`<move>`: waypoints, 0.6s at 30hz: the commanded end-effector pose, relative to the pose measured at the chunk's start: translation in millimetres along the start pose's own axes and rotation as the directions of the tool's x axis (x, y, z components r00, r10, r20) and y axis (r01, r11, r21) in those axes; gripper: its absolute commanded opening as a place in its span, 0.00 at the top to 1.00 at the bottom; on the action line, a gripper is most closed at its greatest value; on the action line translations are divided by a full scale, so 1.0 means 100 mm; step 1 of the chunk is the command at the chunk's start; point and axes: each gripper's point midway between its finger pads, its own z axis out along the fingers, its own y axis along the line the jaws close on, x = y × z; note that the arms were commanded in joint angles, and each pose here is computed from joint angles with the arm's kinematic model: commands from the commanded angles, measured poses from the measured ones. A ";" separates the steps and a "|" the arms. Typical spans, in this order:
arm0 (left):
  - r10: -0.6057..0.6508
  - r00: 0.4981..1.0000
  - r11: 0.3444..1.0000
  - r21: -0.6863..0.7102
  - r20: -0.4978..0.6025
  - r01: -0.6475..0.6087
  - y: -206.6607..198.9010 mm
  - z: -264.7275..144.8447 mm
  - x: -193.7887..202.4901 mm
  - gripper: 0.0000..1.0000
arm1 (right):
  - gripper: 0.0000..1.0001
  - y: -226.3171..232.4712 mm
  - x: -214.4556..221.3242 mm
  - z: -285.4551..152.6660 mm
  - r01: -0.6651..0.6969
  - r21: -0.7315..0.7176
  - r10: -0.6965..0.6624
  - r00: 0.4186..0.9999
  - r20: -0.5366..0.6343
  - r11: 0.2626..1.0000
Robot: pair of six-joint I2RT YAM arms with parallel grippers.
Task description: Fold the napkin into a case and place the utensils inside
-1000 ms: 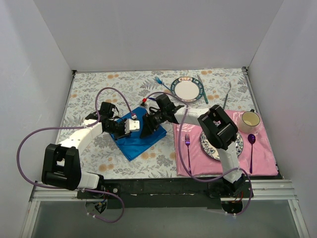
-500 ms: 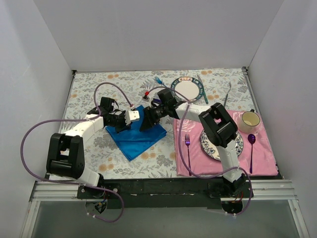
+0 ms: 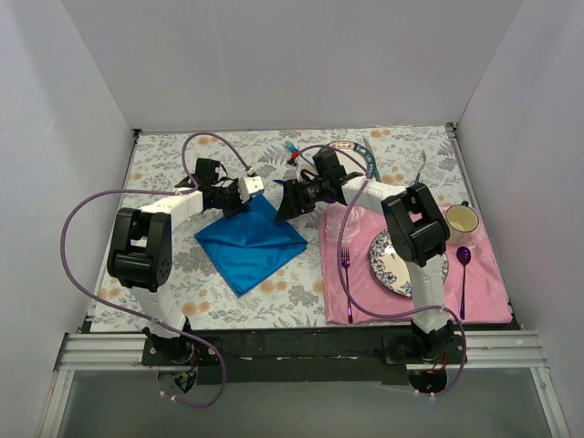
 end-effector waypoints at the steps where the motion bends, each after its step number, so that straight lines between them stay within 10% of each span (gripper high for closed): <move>1: 0.029 0.998 0.997 -0.073 0.050 -0.025 0.33 0.03 -0.20 1.00 | 0.16 0.08 -0.16 -0.02 0.068 0.005 -0.068 0.998 0.008 0.998; 18: 0.049 0.995 0.997 -0.058 0.085 -0.045 0.43 0.21 -0.29 1.00 | 0.44 -0.01 0.01 0.04 0.029 -0.007 -0.029 0.999 -0.034 1.000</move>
